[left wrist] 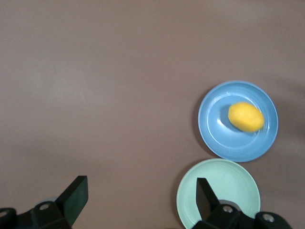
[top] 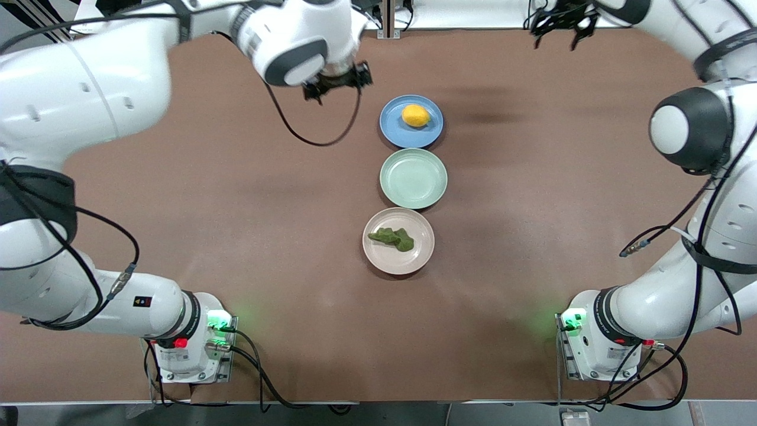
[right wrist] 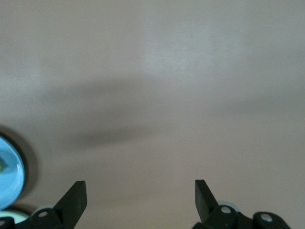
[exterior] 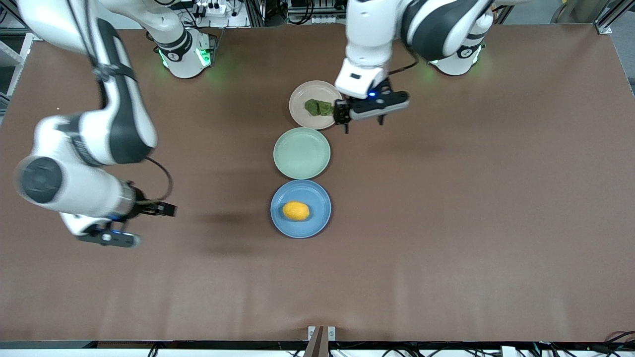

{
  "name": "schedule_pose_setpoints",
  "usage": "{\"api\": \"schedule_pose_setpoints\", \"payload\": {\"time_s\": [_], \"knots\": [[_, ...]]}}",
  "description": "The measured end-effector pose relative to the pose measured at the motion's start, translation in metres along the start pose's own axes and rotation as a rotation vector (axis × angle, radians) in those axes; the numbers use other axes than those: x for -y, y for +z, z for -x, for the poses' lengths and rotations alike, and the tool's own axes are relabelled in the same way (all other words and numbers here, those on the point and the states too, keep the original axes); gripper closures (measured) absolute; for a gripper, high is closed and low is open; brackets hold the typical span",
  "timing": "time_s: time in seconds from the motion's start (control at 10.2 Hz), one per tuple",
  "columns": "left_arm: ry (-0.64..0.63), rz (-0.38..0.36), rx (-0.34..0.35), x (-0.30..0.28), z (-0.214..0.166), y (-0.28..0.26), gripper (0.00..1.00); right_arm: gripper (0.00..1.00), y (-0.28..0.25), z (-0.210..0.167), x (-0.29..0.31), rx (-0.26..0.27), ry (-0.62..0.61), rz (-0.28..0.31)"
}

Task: Place lemon and lettuce in plates

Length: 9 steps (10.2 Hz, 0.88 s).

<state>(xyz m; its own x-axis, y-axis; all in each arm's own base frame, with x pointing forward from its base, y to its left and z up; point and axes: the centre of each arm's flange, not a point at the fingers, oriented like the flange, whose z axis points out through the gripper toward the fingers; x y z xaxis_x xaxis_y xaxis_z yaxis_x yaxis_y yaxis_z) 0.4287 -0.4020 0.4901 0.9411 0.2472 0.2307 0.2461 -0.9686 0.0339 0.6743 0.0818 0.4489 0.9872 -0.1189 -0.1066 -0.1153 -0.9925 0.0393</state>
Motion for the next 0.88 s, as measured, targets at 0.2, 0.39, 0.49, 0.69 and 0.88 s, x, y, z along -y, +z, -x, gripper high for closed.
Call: {"api": "schedule_pose_setpoints", "payload": {"time_s": [0.2,0.39,0.49,0.69,0.88], "knots": [[0.042,0.012,0.01,0.032,-0.042,-0.008,0.0,0.0,-0.047,0.02,-0.043,0.009,-0.05,-0.002],[0.102,-0.001,0.017,0.065,-0.084,-0.013,0.0,0.0,-0.093,0.048,-0.069,0.009,-0.086,-0.011],[0.142,0.001,0.026,0.081,-0.104,-0.018,0.0,0.0,-0.112,0.063,-0.076,0.012,-0.096,-0.017],[0.199,0.012,0.056,0.122,-0.142,-0.032,0.0,0.0,-0.137,0.081,-0.086,-0.004,-0.106,-0.005],[0.225,0.02,0.081,0.173,-0.179,-0.052,0.0,0.0,-0.15,0.091,-0.089,-0.017,-0.108,0.007]]}}
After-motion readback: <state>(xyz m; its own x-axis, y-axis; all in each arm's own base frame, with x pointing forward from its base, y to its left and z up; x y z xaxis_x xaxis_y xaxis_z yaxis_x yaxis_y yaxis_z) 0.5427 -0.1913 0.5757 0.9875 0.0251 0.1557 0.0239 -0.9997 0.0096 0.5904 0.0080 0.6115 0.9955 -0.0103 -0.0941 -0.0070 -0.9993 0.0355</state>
